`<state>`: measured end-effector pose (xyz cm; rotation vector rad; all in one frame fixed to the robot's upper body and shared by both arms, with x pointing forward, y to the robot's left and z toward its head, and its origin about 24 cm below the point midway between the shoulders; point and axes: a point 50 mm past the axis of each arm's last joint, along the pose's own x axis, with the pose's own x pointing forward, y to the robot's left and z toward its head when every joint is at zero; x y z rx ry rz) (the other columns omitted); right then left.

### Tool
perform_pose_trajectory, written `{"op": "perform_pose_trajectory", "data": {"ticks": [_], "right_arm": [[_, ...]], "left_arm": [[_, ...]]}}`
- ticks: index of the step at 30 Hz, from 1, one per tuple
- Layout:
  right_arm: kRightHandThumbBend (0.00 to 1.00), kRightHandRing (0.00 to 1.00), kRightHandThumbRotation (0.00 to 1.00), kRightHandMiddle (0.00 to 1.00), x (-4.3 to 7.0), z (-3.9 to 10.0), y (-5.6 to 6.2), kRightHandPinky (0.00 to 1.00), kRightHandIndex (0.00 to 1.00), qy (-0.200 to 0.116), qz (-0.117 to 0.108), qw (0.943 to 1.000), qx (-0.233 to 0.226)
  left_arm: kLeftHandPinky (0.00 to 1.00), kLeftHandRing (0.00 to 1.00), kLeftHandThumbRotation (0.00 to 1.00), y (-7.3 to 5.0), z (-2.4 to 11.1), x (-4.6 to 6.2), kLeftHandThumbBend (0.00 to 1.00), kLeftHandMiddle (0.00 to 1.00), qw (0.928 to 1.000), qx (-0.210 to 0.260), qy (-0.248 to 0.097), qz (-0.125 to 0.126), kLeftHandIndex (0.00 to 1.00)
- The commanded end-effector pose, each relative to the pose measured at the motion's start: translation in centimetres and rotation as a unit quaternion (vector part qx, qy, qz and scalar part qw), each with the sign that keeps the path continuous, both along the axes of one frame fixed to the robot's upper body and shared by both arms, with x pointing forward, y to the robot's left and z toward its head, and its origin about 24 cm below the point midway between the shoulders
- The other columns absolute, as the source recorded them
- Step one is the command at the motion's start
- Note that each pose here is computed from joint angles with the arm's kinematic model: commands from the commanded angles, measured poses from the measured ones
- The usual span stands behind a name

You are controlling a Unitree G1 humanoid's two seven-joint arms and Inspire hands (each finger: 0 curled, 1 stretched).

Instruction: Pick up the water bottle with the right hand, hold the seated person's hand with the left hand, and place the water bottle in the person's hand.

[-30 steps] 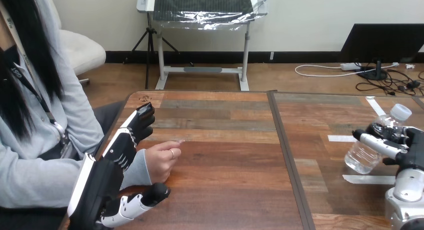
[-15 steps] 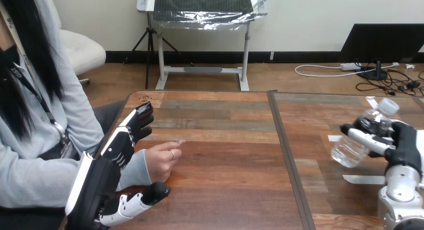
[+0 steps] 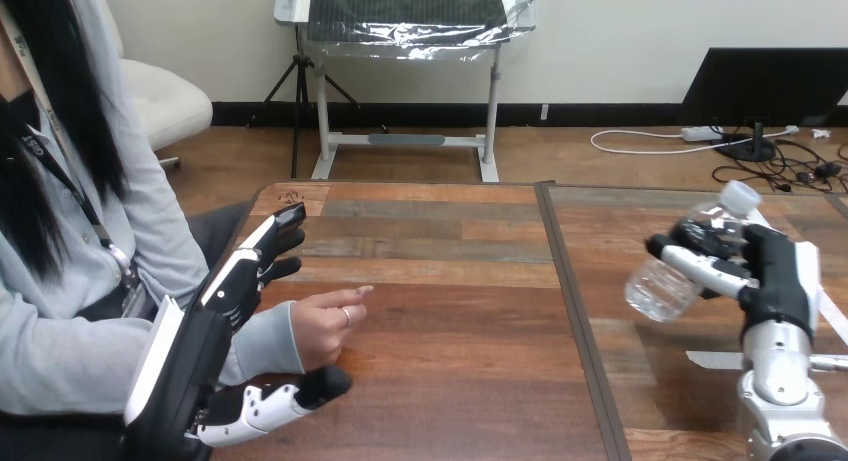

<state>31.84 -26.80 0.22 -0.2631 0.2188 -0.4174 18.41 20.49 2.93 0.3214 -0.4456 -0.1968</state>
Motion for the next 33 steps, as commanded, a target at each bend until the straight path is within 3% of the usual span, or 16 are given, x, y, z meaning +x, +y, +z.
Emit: {"op": "perform_pose_trajectory", "data": {"ticks": [1, 17, 23, 33], "right_arm": [[0.77, 0.41, 0.0, 0.52, 3.3, 4.9, 1.8, 0.34, 0.52, -0.108, 0.04, 0.9933, -0.002], [0.8, 0.4, 0.0, 0.5, 4.0, 5.7, 4.1, 0.32, 0.49, -0.145, 0.087, 0.9857, 0.001], [0.8, 0.39, 0.0, 0.49, 4.2, 5.9, 4.7, 0.32, 0.49, -0.148, 0.091, 0.9848, 0.003], [0.79, 0.39, 0.0, 0.49, 4.3, 6.3, 5.4, 0.31, 0.48, -0.163, 0.109, 0.9806, -0.002]], "left_arm": [[0.83, 0.9, 0.56, 0.3, 1.9, 0.7, 1.0, 0.92, 0.9985, 0.041, -0.035, 0.009, 0.9], [0.77, 0.86, 0.43, 1.2, 3.4, 0.9, 1.0, 0.87, 0.9863, 0.159, -0.021, 0.039, 0.87], [0.78, 0.86, 0.34, 1.6, 4.0, 1.1, 1.0, 0.87, 0.9798, 0.195, -0.017, 0.041, 0.87], [0.78, 0.85, 0.28, 2.9, 5.5, 1.5, 1.0, 0.86, 0.9587, 0.279, -0.013, 0.052, 0.86]]}}
